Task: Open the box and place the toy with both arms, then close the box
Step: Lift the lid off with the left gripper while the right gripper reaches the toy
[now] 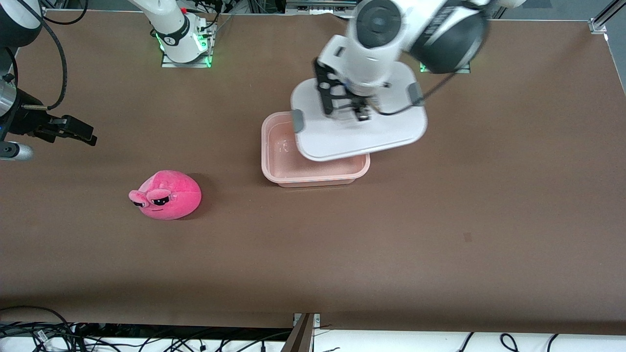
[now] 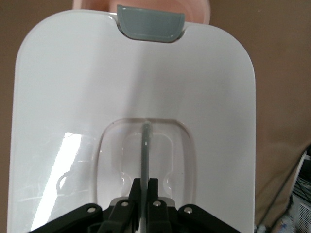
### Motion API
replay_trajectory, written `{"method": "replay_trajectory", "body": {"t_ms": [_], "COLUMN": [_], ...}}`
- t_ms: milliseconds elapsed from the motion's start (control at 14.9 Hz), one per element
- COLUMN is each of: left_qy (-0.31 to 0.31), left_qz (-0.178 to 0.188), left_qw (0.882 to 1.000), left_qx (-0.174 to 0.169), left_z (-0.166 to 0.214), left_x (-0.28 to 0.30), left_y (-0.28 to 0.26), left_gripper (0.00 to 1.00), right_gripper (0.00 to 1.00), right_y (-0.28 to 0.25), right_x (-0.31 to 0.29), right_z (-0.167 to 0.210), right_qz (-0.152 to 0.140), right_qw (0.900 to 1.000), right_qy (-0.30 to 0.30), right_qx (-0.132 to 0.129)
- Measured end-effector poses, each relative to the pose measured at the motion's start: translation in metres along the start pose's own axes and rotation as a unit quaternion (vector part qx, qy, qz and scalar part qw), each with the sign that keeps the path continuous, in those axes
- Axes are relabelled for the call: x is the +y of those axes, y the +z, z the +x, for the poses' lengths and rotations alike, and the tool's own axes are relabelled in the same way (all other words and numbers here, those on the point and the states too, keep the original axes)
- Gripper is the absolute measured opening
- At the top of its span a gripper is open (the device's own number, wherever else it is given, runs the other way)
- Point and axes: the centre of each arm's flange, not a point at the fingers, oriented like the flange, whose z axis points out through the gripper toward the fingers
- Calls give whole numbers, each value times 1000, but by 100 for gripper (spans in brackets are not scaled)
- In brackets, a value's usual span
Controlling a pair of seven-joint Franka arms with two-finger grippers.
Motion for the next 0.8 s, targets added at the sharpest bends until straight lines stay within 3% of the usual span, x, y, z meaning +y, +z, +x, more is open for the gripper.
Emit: {"method": "replay_trajectory", "body": {"t_ms": [201, 469, 669, 803], "left_qy": [-17, 5, 27, 29], "left_qz": [-20, -13, -1, -5], "left_qw": [1000, 1000, 998, 997], "left_qx": [-5, -15, -62, -71], "left_z": [-100, -219, -264, -281], "left_x": [-66, -137, -158, -168], "left_y": [-26, -34, -31, -26], "left_gripper": [7, 7, 7, 7], "right_gripper": [100, 100, 100, 100], "right_y": [0, 0, 10, 31], "right_x": [-1, -2, -5, -10], "right_z": [0, 0, 2, 6], "right_qz": [0, 1, 2, 3], "right_qw": [1000, 1000, 998, 997], "right_qy": [-1, -20, -58, -66], "right_qx": [0, -1, -10, -29]}}
